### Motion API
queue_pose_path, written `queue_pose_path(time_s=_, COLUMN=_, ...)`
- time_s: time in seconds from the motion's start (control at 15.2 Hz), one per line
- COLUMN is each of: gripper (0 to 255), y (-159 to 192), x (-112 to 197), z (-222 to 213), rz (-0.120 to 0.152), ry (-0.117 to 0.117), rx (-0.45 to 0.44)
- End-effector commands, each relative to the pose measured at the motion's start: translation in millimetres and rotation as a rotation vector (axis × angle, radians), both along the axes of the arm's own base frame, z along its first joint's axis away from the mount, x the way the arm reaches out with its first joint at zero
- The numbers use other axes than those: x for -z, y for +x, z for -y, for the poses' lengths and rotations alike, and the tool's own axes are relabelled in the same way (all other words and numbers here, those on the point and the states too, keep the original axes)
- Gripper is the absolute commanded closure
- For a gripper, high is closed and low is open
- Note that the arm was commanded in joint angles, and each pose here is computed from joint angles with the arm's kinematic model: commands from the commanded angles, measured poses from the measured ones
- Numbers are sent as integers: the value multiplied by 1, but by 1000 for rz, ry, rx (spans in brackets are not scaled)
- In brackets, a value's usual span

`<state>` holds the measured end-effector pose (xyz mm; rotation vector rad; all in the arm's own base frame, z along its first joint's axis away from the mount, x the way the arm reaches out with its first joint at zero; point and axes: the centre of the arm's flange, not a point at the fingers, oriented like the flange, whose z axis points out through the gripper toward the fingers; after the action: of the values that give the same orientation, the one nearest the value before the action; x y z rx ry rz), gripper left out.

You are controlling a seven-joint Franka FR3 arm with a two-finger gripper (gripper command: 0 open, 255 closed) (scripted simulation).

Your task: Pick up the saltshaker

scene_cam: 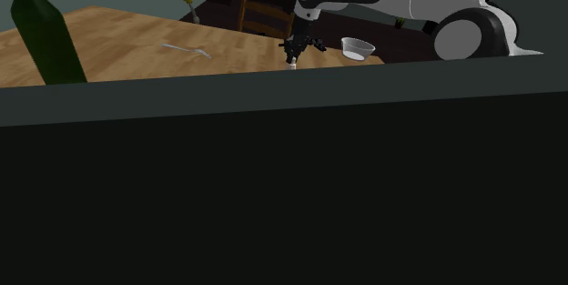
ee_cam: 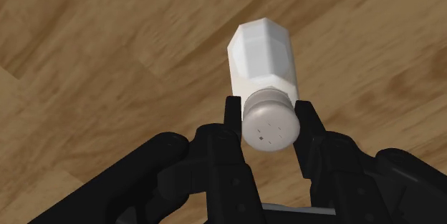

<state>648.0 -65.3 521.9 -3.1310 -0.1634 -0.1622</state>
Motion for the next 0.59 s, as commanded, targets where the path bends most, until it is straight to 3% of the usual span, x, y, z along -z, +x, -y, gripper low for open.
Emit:
queue_pose_path(time_s=0.0, gripper=255, y=0, x=0, z=0, rz=-1, ry=0, rx=0)
queue_pose_path(time_s=0.33, gripper=255, y=0, x=0, z=0, rz=-1, ry=0, rx=0)
queue_pose_path(time_s=0.53, gripper=255, y=0, x=-16, z=0, rz=-1, ry=0, rx=0)
